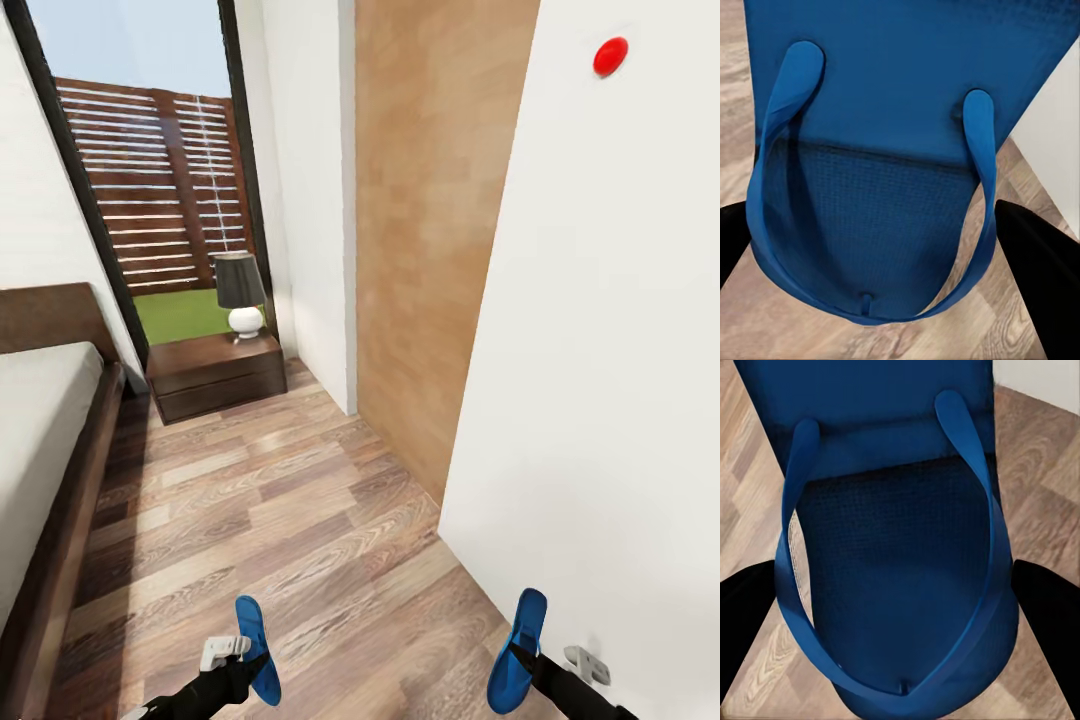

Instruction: In the bedroom, move the book from the bed onto either nightstand, and place the two sandals side by side next to the bed.

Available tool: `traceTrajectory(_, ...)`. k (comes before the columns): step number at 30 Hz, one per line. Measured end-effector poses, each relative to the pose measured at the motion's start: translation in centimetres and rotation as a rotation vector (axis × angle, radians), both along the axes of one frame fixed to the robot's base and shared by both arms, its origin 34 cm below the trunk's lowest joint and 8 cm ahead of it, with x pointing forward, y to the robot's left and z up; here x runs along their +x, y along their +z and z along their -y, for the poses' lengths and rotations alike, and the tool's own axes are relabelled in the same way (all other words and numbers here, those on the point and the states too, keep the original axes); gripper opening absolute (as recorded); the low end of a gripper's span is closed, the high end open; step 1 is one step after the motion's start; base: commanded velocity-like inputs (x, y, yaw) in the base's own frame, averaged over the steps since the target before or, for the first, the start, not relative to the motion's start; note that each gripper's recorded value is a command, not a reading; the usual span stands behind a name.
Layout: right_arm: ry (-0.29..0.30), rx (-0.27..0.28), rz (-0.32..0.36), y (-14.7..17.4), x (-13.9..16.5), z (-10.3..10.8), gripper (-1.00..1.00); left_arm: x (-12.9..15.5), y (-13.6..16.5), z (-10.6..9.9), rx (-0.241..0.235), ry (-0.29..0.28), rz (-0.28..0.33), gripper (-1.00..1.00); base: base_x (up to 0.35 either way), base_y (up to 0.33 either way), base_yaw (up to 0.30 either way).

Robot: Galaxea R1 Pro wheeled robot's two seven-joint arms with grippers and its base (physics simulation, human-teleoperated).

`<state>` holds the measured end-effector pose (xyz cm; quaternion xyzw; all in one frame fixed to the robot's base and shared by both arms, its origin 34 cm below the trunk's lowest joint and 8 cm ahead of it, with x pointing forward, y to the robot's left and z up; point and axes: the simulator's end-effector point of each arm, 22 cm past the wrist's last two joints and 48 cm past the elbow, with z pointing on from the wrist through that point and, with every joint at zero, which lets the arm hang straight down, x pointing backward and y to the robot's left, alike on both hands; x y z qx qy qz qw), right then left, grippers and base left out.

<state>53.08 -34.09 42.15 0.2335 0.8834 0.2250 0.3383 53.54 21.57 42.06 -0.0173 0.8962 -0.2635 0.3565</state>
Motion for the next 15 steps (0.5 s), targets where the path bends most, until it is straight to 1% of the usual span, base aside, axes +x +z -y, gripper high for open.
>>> traceTrajectory(2,0.000,0.000,0.000,0.01,0.00,0.00,-1.00,-0.01,0.00,0.01,0.000,-0.001,0.000,-1.00,0.310,0.000,0.143)
traceTrajectory(9,0.000,0.000,0.000,0.01,-0.01,0.01,-1.00,-0.01,0.00,0.02,0.000,-0.001,0.000,-1.00,0.327,0.000,0.045)
traceTrajectory(12,0.000,0.000,0.000,0.01,0.01,0.00,-1.00,-0.01,-0.01,0.00,0.001,-0.001,0.000,-1.00,0.258,0.000,0.219)
traceTrajectory(15,0.000,0.000,-0.001,-0.02,0.00,0.00,-1.00,0.00,-0.04,-0.02,0.001,0.001,-0.001,-1.00,0.078,0.000,0.274)
